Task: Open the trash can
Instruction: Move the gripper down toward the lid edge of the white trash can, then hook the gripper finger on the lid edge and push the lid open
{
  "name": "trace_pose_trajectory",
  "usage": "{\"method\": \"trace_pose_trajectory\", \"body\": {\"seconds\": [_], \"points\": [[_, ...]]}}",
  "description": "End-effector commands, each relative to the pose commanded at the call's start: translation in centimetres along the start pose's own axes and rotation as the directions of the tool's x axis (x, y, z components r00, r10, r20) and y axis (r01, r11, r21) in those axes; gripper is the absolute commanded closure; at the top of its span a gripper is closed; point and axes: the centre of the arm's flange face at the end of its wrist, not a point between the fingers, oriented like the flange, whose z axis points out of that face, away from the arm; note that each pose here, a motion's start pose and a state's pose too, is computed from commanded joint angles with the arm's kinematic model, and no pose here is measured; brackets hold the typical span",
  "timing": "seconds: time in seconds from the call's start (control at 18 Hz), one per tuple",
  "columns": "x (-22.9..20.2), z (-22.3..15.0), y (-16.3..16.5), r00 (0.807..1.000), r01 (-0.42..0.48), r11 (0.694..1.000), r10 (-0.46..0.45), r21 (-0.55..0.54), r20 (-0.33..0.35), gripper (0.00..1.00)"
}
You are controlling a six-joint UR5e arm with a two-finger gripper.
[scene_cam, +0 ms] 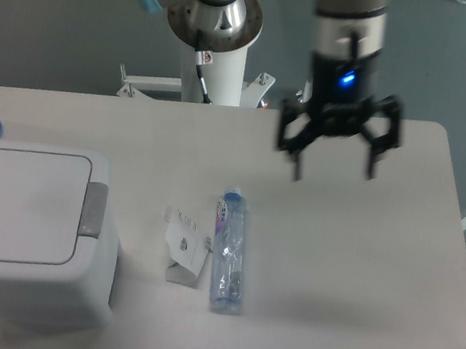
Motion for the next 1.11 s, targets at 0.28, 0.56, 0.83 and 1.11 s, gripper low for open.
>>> {"method": "trace_pose_trajectory", "body": {"seconds": [0.28, 0.56, 0.83, 1.11], "points": [[3.4, 2.3, 0.2, 0.979, 0.07, 0.997, -0.075, -0.033, -0.192, 0.0], [5.8, 2.7, 0.6, 0.964, 0.099, 0.994, -0.109, -0.054, -0.242, 0.0], [8.3, 3.2, 1.3, 0.963, 0.06, 0.996, -0.076, -0.07, -0.258, 0.0], [9.3, 4.1, 1.9, 0.961, 0.051, 0.995, -0.074, -0.091, -0.266, 0.0]]}}
